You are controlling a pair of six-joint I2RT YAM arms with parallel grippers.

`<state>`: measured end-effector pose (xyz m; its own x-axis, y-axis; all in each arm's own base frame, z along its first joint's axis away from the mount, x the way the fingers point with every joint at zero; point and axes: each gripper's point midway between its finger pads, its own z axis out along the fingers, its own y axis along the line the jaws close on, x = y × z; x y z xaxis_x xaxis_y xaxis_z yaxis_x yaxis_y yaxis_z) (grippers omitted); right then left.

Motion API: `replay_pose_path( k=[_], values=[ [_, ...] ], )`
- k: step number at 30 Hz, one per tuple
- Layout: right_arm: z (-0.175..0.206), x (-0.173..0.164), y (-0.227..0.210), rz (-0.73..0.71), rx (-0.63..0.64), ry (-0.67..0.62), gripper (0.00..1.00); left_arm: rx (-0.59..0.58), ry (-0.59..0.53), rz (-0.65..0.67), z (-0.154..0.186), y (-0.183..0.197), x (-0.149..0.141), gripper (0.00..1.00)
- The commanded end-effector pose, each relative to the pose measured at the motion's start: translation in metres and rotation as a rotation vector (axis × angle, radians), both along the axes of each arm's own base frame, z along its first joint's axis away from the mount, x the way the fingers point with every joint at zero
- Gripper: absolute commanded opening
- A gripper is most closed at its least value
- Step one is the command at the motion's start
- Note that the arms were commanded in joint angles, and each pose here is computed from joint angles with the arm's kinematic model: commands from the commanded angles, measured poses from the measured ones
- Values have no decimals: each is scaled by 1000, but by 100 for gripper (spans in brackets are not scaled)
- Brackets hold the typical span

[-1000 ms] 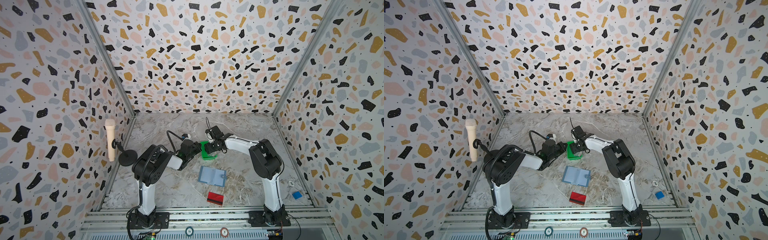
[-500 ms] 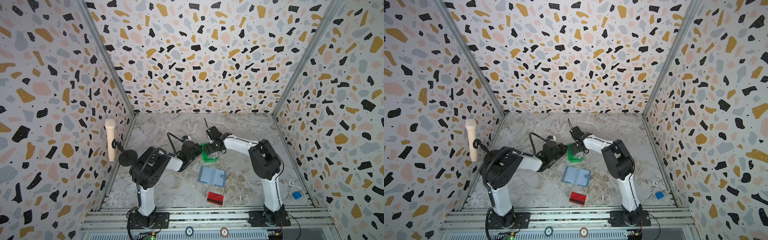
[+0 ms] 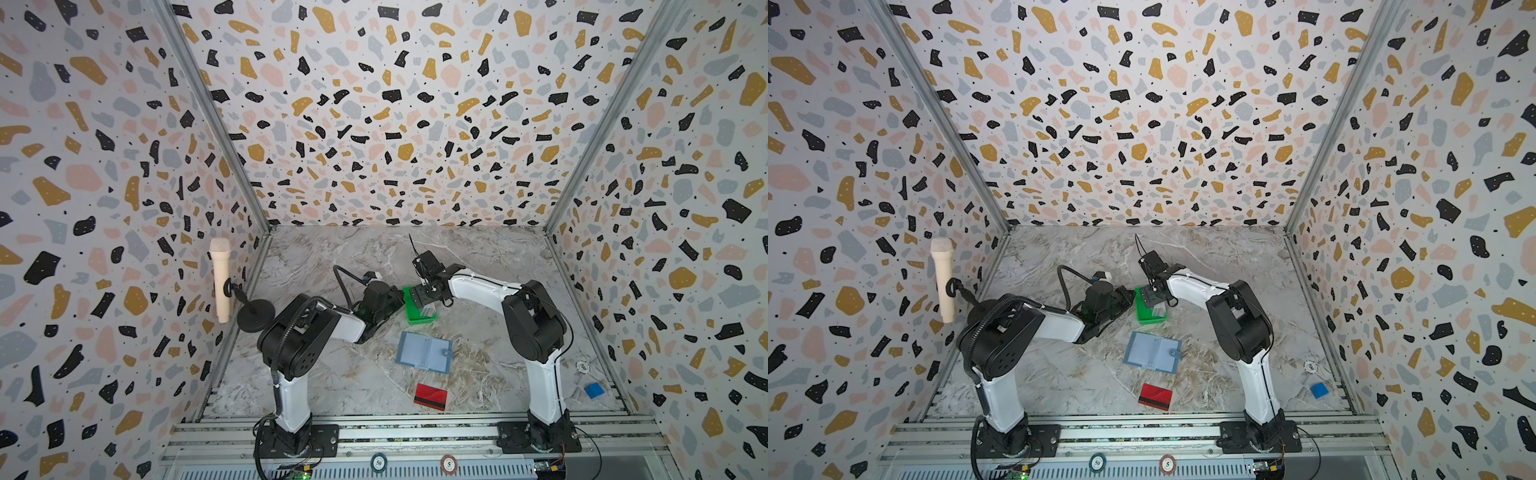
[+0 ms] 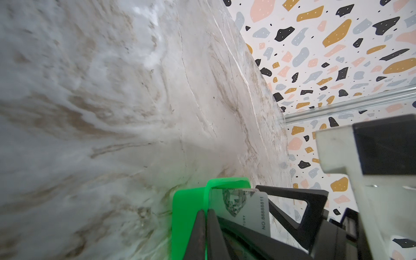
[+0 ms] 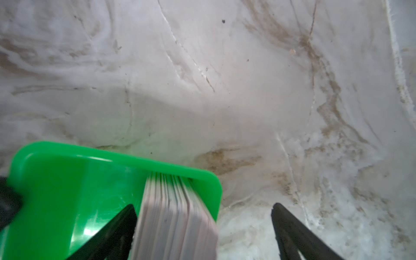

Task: Insert credit cards into a card holder
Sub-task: Pick up the credit card from the storage box.

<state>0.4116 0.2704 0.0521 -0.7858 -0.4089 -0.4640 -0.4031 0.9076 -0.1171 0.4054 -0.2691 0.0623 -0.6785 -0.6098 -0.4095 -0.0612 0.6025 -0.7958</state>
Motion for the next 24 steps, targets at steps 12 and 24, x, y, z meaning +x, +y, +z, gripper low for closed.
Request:
replay_pose_path(
  k=[12, 24],
  values=[
    [40, 2, -7, -11, -51, -85, 83, -26, -48, 27, 11, 2, 5, 0],
    [49, 1, -2, 0, -76, -110, 74, -30, -36, 24, 5, 1, 5, 0]
  ],
)
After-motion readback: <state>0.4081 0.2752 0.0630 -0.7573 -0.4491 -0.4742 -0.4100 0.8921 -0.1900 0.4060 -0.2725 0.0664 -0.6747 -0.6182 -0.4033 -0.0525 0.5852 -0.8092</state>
